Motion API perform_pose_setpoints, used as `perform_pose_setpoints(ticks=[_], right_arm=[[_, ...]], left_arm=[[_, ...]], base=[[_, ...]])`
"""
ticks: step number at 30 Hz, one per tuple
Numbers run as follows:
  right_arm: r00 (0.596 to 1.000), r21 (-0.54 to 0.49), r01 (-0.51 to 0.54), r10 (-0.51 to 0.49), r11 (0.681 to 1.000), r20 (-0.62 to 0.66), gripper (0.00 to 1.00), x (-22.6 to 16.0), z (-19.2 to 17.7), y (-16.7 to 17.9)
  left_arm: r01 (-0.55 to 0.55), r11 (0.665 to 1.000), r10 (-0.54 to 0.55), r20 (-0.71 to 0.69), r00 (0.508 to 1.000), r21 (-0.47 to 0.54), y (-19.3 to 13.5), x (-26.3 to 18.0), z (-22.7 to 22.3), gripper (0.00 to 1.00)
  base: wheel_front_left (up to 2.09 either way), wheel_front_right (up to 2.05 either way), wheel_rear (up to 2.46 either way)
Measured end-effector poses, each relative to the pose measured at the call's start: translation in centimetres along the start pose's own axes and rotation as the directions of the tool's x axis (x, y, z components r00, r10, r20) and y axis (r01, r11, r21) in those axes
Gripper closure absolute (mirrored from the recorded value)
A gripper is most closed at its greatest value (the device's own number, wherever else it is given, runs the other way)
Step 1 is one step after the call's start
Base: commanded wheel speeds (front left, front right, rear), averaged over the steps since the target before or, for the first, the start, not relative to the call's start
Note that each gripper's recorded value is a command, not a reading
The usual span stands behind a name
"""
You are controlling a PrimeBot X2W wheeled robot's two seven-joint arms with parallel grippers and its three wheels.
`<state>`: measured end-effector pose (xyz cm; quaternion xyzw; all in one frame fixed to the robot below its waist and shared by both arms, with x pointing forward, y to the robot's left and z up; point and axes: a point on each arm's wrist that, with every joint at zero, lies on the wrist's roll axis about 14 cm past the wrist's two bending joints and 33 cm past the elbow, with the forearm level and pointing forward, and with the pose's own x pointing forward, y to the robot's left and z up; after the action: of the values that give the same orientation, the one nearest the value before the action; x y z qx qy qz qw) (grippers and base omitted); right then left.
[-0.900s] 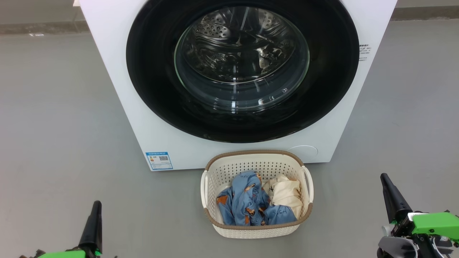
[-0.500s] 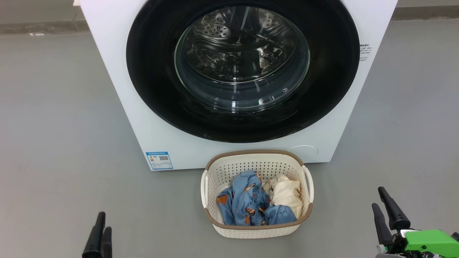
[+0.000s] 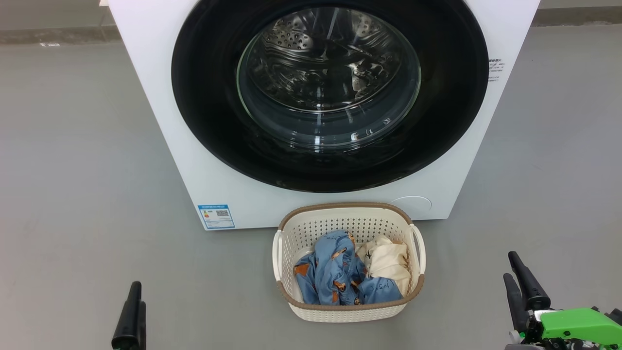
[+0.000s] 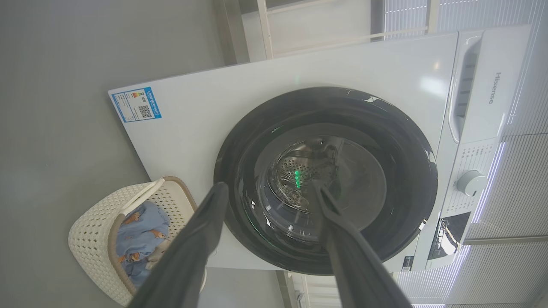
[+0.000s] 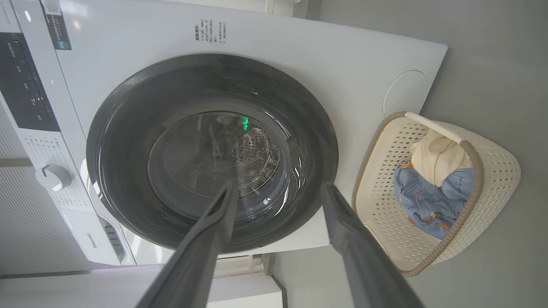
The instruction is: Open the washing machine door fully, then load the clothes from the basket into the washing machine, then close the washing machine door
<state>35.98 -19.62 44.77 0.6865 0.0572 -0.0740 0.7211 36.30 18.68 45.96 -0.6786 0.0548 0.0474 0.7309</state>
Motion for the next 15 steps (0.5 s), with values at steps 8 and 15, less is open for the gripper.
perform_pose_setpoints(ticks=[8,15], right_arm=[[1.0,-0.077,-0.02,0.02,0.997,-0.008,0.0,0.59,-0.23,0.83],[1.0,-0.159,-0.024,0.022,0.987,-0.015,0.0,0.65,-0.47,0.92]], left_arm=[[0.012,0.996,-0.012,0.005,1.0,0.088,-0.44,0.09,0.01,0.0],[0.018,0.984,-0.019,0.003,1.0,0.18,-0.67,0.15,0.12,0.0]], base=[[0.0,0.0,0.0],[0.0,0.0,0.0]])
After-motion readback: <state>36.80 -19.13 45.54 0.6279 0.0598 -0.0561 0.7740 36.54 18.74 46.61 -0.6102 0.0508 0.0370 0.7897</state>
